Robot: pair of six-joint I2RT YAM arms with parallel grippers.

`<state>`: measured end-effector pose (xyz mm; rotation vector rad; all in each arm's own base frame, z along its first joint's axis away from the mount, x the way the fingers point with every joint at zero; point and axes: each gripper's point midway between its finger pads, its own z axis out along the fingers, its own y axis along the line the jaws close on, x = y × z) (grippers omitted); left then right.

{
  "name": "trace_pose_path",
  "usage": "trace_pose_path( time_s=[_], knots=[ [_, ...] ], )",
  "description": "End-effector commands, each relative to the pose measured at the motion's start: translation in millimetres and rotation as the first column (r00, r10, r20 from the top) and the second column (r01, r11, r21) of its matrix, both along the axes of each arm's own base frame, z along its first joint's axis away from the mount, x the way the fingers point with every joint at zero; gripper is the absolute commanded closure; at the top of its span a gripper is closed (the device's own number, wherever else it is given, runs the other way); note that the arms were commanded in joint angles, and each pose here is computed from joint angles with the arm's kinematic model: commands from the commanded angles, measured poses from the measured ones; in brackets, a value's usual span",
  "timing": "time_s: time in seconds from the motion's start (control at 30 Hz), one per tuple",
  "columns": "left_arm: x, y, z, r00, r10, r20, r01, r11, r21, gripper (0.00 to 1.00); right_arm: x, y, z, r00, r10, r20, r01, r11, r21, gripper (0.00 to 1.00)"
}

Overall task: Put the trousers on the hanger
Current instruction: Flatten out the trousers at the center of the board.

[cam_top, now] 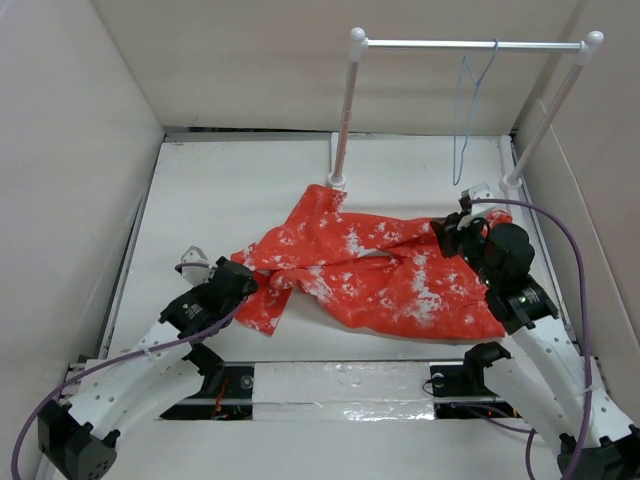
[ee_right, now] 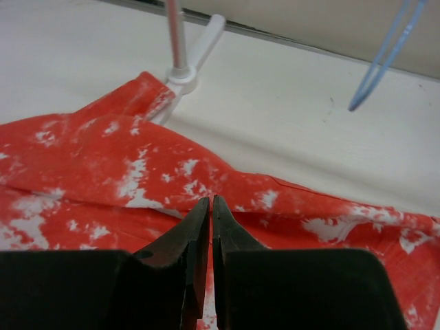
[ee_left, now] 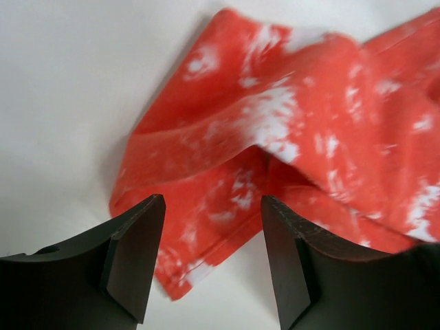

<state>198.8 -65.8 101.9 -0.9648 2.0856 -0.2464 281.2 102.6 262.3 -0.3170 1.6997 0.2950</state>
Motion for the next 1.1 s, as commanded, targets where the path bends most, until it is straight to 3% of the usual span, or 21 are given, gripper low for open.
trace_pose_path(
  time_s=[0.0,0.13,0.23,0.43,0.63,0.67,0.7,0.77,0.8,0.83,0.9,1.0,1.07],
  knots=[
    [-13,6,-1,0.994,0.082,-0.069,-0.084,0.996,-0.029,0.44,-9,18,33,0.992,0.079,0.098,-0.078,0.997,-0.013,0.87],
    [-18,7,3,0.991,0.114,-0.064,-0.118,0.990,-0.071,0.37,-16,33,30,0.983,0.151,0.100,-0.149,0.988,-0.029,0.80],
    [-17,13,3,0.986,0.150,-0.065,-0.153,0.987,-0.039,0.35,-24,43,35,0.974,0.199,0.112,-0.197,0.980,-0.027,0.75],
    [-5,19,-15,0.980,0.159,-0.123,-0.142,0.981,0.134,0.43,-36,50,46,0.959,0.234,0.157,-0.235,0.972,-0.014,0.72],
    [7,24,-28,0.974,0.175,-0.145,-0.146,0.970,0.193,0.46,-41,59,47,0.944,0.283,0.168,-0.285,0.958,-0.012,0.72],
    [10,25,-28,0.975,0.169,-0.142,-0.138,0.969,0.203,0.50,-42,62,47,0.941,0.293,0.169,-0.295,0.955,-0.011,0.72],
    [15,27,-26,0.975,0.179,-0.128,-0.152,0.968,0.199,0.60,-42,63,45,0.940,0.299,0.165,-0.301,0.953,-0.012,0.72],
    [19,32,-25,0.976,0.178,-0.128,-0.148,0.965,0.218,0.70,-43,64,47,0.937,0.303,0.172,-0.306,0.952,-0.011,0.71],
    [27,32,-22,0.978,0.176,-0.109,-0.150,0.965,0.213,0.82,-43,64,45,0.937,0.305,0.169,-0.307,0.952,-0.011,0.72],
    [32,41,-21,0.975,0.198,-0.104,-0.171,0.959,0.224,0.87,-42,63,45,0.939,0.298,0.173,-0.301,0.953,-0.008,0.71],
    [50,48,-10,0.980,0.187,-0.064,-0.166,0.956,0.240,1.00,-39,62,41,0.944,0.287,0.163,-0.290,0.957,-0.008,0.61],
    [87,64,19,0.981,0.192,0.023,-0.192,0.953,0.236,1.00,-38,62,35,0.948,0.282,0.151,-0.284,0.959,-0.006,0.51],
    [110,64,38,0.980,0.185,0.076,-0.197,0.955,0.222,1.00,-38,63,35,0.946,0.286,0.151,-0.288,0.958,-0.006,0.51]
  ],
)
